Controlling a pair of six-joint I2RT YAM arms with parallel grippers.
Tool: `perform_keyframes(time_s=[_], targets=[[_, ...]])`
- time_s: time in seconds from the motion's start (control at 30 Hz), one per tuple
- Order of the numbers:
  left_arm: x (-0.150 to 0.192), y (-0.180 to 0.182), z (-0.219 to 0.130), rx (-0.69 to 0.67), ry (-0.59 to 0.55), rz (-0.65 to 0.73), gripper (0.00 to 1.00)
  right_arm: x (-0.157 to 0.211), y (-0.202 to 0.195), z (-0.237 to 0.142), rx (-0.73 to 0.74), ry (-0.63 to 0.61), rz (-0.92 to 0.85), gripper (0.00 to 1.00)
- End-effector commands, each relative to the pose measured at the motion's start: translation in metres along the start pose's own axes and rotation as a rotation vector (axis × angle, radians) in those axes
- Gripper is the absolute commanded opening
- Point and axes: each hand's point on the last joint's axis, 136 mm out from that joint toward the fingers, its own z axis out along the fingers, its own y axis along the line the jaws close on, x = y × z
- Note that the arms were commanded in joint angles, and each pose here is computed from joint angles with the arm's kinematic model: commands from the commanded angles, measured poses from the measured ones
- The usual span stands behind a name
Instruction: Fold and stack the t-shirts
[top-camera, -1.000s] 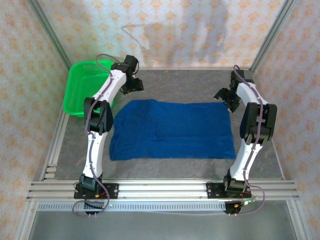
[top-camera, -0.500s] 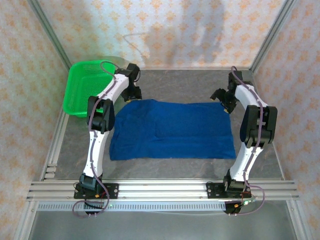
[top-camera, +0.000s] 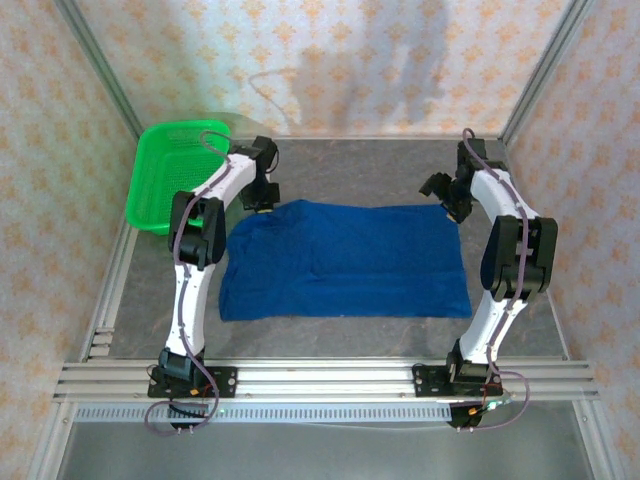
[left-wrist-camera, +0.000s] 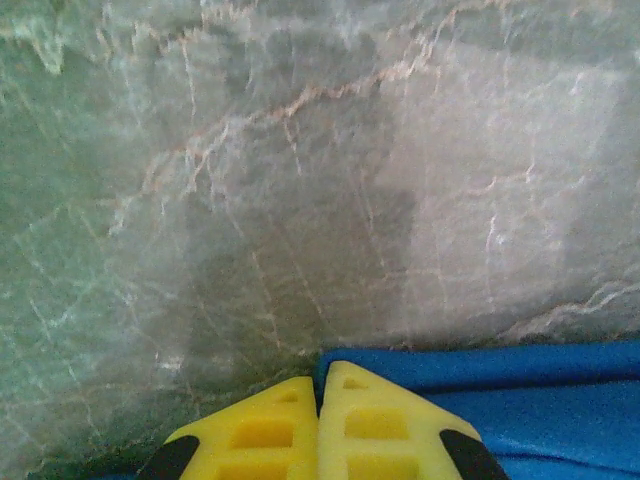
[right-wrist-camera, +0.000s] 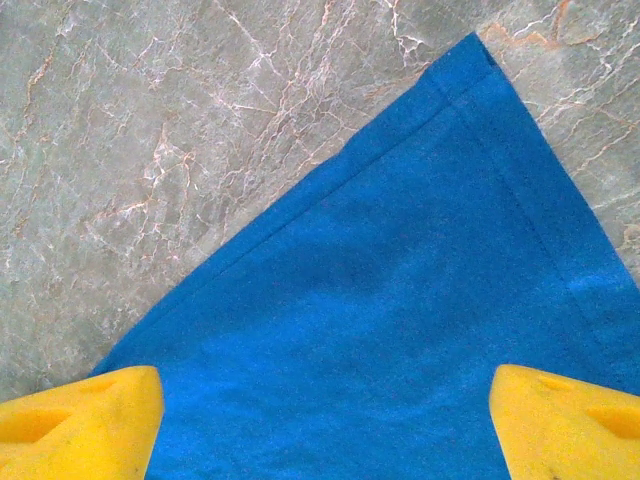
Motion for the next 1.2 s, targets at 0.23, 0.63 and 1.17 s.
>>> perform_keyframes(time_s=[0.23,0.63,1.17], targets=[[0.015,-0.002,-0.061,-0.005,-0.147,0.049,0.00,-0.006,0.009,-0.019,-0.021,-0.049,-0.017,0.86],[0.082,-0.002,-0.082,-0.141,-0.296,0.108,0.00,-0.004,0.008,-0.016,-0.027,-0.044,-0.014,0.85],[0.180,-0.011,-0.082,-0.014,-0.366,0.074,0.63,0.008,0.000,-0.007,-0.020,-0.015,-0.009,0.86]])
